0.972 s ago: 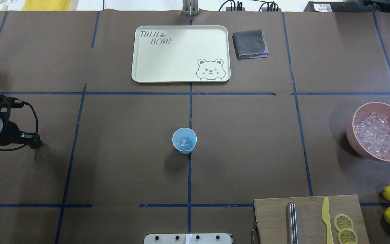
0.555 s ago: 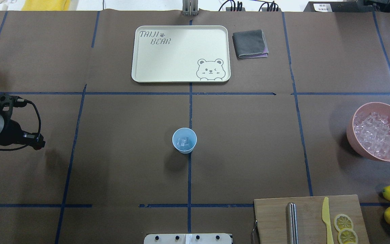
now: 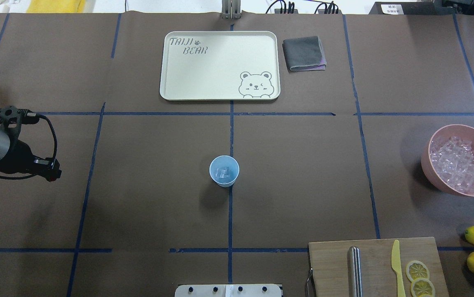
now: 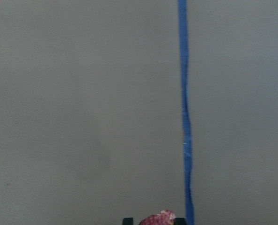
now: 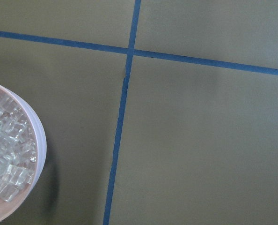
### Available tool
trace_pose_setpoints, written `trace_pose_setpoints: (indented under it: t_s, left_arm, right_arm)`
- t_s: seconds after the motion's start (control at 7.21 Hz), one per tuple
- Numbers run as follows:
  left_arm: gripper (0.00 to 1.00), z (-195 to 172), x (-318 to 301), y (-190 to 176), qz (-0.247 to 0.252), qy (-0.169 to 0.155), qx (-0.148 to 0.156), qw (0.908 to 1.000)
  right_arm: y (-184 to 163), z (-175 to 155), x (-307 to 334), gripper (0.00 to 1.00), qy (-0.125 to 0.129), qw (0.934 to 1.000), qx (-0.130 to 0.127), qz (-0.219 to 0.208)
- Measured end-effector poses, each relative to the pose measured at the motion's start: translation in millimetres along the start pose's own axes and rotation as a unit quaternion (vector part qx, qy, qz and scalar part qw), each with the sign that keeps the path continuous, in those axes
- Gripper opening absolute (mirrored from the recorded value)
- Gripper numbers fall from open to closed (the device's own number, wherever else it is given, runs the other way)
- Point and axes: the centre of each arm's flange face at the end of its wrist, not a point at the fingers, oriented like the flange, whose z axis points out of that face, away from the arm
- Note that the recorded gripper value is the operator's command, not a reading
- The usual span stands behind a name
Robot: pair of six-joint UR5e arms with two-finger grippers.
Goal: Put ice and strawberries in cup
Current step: 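Carry the strawberry with the left gripper over the blue cup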
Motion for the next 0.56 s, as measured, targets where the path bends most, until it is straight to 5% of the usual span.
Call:
trace_pose_setpoints:
  t_s: [0.56]
  left_arm:
    - [0.0, -55, 141, -31, -0.021, -0.01, -0.014, 0.9996]
  right_arm:
    - [0, 0, 0, 1.0, 0.0, 1.0, 0.0, 0.0]
